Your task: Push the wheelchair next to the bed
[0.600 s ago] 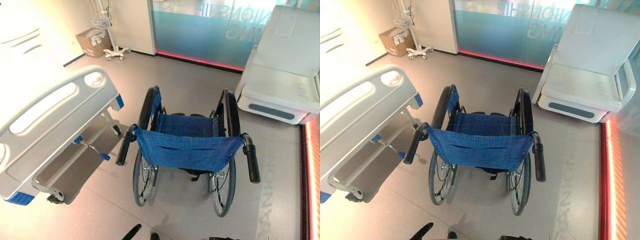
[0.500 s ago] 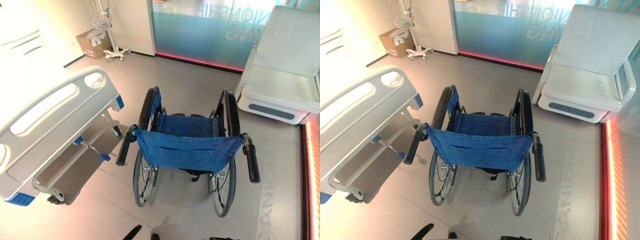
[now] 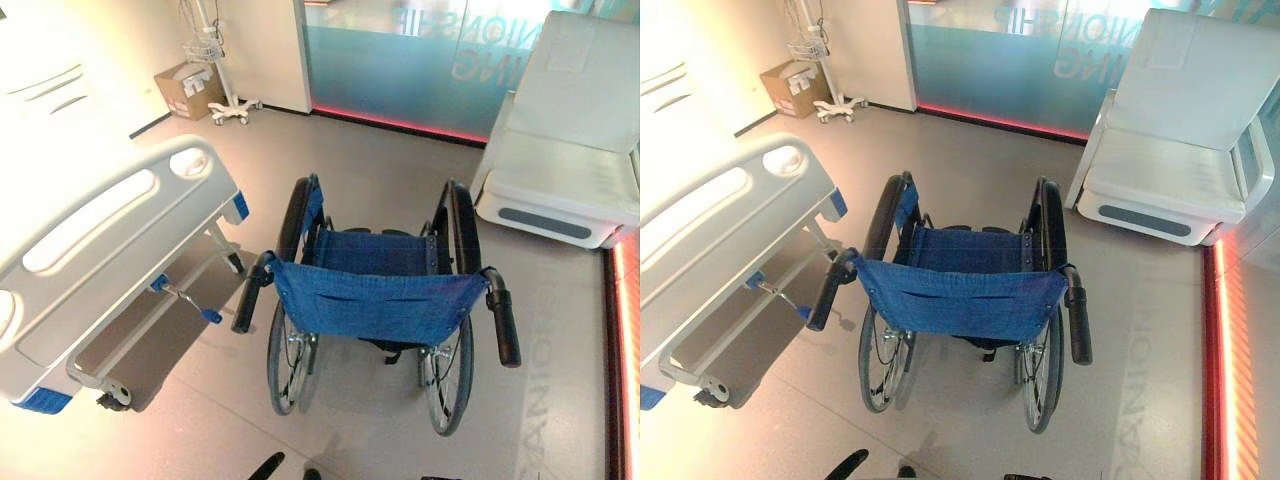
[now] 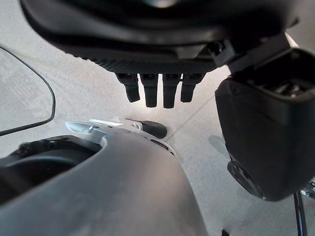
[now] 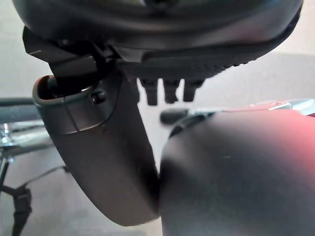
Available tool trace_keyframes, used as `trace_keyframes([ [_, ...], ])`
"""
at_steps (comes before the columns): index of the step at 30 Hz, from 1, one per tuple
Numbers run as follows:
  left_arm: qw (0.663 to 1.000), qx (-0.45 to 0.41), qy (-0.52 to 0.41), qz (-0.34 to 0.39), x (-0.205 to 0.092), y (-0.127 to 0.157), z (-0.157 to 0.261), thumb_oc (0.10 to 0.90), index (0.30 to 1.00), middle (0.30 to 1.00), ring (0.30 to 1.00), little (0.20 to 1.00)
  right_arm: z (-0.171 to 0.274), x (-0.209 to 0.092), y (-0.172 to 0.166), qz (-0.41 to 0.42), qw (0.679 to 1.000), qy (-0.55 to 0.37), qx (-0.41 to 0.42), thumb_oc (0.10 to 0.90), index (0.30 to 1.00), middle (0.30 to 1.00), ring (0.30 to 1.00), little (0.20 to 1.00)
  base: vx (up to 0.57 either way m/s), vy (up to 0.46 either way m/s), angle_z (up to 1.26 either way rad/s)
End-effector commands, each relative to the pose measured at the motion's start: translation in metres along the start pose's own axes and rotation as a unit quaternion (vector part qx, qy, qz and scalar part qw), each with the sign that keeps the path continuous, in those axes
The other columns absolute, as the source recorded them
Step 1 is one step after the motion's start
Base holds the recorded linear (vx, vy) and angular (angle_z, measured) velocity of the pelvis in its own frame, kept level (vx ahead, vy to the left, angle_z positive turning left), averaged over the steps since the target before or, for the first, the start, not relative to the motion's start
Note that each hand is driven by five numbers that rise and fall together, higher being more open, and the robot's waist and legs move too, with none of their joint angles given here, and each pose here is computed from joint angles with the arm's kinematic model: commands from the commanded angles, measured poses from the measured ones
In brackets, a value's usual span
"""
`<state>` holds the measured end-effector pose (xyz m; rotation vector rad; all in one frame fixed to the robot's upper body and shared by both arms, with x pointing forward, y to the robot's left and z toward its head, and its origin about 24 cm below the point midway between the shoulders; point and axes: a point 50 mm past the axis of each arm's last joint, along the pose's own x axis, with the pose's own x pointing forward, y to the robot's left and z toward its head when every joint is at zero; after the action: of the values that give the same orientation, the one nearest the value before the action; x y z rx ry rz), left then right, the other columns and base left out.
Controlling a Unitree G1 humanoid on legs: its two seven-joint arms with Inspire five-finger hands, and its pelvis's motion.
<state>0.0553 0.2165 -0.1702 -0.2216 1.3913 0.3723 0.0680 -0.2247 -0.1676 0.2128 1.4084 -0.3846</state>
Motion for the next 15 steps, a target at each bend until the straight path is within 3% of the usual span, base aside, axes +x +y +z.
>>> trace_keyframes([
  [1, 1.0, 0.009, -0.014, 0.012, 0.001, -0.004, 0.015, 0.8, 0.9, 0.9, 0.9, 0.9, -0.013, 0.001, 0.0, -0.023, 0.999, 0.026, -0.036, 0.8, 0.9, 0.9, 0.9, 0.9, 0.0, 0.0, 0.0],
  [9, 0.995, -0.077, -0.058, 0.025, -0.007, 0.022, 0.048, 0.8, 0.9, 0.9, 0.9, 0.9, 0.025, -0.007, -0.035, -0.083, 0.99, -0.054, 0.1, 0.8, 0.9, 0.9, 0.9, 0.9, 0.0, 0.007, -0.01],
  [14, 0.984, -0.105, -0.129, 0.063, -0.023, 0.062, 0.085, 0.8, 0.9, 0.9, 0.9, 0.9, 0.064, -0.024, -0.073, -0.133, 0.967, -0.154, 0.151, 0.8, 0.9, 0.9, 0.9, 0.9, 0.0, 0.0, 0.0],
  [15, 0.977, -0.121, -0.16, 0.078, -0.034, 0.082, 0.102, 0.8, 0.9, 0.9, 0.9, 0.9, 0.082, -0.037, -0.092, -0.15, 0.956, -0.191, 0.163, 0.8, 0.9, 0.9, 0.9, 0.9, 0.0, 0.0, 0.0],
])
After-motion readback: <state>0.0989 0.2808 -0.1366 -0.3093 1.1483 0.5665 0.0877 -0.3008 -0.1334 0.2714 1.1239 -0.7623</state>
